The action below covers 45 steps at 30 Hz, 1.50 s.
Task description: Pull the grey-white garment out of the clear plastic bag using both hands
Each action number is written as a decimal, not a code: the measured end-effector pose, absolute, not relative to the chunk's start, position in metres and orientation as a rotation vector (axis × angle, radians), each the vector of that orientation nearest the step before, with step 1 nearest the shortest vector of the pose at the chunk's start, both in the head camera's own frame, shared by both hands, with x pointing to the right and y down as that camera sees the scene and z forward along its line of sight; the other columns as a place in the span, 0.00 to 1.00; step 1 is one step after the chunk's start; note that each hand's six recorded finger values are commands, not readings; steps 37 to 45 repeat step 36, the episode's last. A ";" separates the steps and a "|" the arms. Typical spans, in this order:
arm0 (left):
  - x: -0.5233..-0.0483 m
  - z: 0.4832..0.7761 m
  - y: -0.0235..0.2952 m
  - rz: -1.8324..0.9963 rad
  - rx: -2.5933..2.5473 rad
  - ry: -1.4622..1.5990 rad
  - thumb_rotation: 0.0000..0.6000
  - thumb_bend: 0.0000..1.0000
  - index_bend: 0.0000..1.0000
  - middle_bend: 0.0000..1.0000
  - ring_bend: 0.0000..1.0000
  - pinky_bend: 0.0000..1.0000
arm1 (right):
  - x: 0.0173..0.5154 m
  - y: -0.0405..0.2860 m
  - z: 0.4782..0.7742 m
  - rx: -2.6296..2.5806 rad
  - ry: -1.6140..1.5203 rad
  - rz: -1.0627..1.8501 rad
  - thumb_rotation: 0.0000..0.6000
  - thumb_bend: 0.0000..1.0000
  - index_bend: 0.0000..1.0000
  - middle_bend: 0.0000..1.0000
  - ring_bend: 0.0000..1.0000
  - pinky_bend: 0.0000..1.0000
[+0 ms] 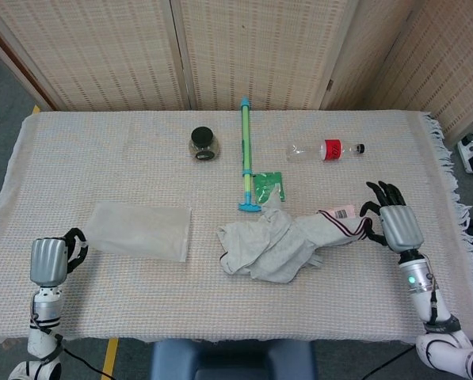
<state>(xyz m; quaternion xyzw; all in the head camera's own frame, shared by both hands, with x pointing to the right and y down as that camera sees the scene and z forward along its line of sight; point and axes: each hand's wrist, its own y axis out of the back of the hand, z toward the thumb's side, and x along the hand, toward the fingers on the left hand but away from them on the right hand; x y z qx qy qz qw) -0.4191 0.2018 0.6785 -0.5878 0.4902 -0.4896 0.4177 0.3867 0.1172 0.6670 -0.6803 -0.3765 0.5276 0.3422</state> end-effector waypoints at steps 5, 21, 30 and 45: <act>-0.414 0.676 0.208 -1.265 -1.606 1.242 0.55 0.17 0.12 0.59 0.76 0.92 | 0.406 0.128 0.647 -1.800 -0.924 1.472 1.00 0.16 0.00 0.00 0.00 0.00; -0.438 0.605 0.236 -1.495 -2.000 1.108 0.40 0.16 0.11 0.07 0.08 0.22 | 0.443 0.214 0.541 -1.535 -0.997 1.493 1.00 0.07 0.00 0.00 0.00 0.00; -0.451 0.579 0.239 -1.446 -1.817 1.151 0.41 0.16 0.12 0.09 0.07 0.18 | 0.449 0.222 0.522 -1.443 -1.047 1.486 1.00 0.07 0.00 0.00 0.00 0.00; -0.455 0.562 0.241 -1.380 -1.634 1.155 0.41 0.16 0.13 0.10 0.07 0.18 | 0.450 0.220 0.533 -1.486 -1.013 1.518 1.00 0.07 0.00 0.00 0.00 0.00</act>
